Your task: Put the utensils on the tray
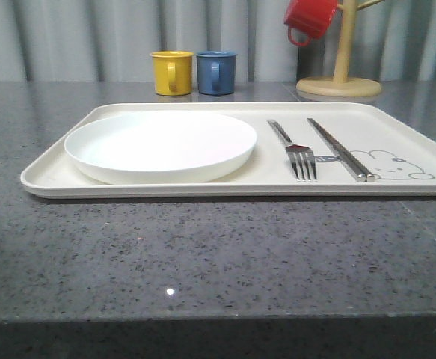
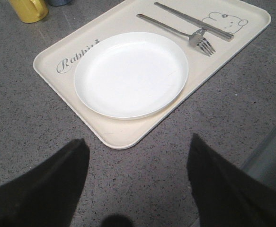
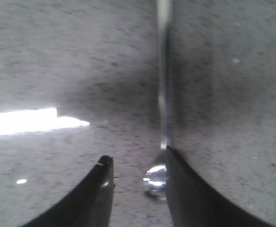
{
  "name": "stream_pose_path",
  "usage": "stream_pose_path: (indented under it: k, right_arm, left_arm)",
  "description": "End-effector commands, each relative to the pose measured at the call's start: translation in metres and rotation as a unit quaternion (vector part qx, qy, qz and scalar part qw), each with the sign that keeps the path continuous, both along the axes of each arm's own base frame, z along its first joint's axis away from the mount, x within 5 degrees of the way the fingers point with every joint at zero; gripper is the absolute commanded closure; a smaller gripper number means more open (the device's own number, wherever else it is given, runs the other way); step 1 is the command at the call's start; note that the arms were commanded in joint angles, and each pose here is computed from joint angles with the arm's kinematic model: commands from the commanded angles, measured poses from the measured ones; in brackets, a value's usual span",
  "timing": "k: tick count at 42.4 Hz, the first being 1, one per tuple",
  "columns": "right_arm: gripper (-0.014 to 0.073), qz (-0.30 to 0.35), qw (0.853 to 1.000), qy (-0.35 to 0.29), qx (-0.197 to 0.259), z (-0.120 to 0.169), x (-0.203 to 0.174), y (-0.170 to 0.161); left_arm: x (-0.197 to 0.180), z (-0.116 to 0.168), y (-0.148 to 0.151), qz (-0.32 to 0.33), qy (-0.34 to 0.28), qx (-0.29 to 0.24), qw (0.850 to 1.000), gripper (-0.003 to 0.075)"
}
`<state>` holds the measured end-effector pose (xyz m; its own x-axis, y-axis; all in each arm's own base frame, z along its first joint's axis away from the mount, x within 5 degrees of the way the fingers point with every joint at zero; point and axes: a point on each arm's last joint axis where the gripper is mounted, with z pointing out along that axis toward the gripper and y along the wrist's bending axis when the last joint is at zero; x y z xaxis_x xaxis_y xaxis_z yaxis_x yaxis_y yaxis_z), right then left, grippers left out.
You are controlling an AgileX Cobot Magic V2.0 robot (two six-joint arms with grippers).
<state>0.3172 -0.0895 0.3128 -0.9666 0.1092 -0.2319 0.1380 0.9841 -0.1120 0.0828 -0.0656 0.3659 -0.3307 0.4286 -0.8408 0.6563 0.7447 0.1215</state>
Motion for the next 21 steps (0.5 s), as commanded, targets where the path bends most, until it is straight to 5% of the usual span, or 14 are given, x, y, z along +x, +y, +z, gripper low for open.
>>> stream_pose_path:
  k: [1, 21]
  right_arm:
    - [0.0291, -0.007, 1.0, -0.014, -0.027, 0.013, -0.003, -0.012]
    - [0.0291, -0.017, 1.0, 0.025, -0.001, -0.027, 0.018, -0.024]
  left_arm:
    - [0.001, 0.014, -0.002, -0.004, -0.036, -0.037, 0.999, 0.0282]
    - [0.0, 0.014, -0.002, -0.003, -0.034, -0.035, 0.999, 0.0282]
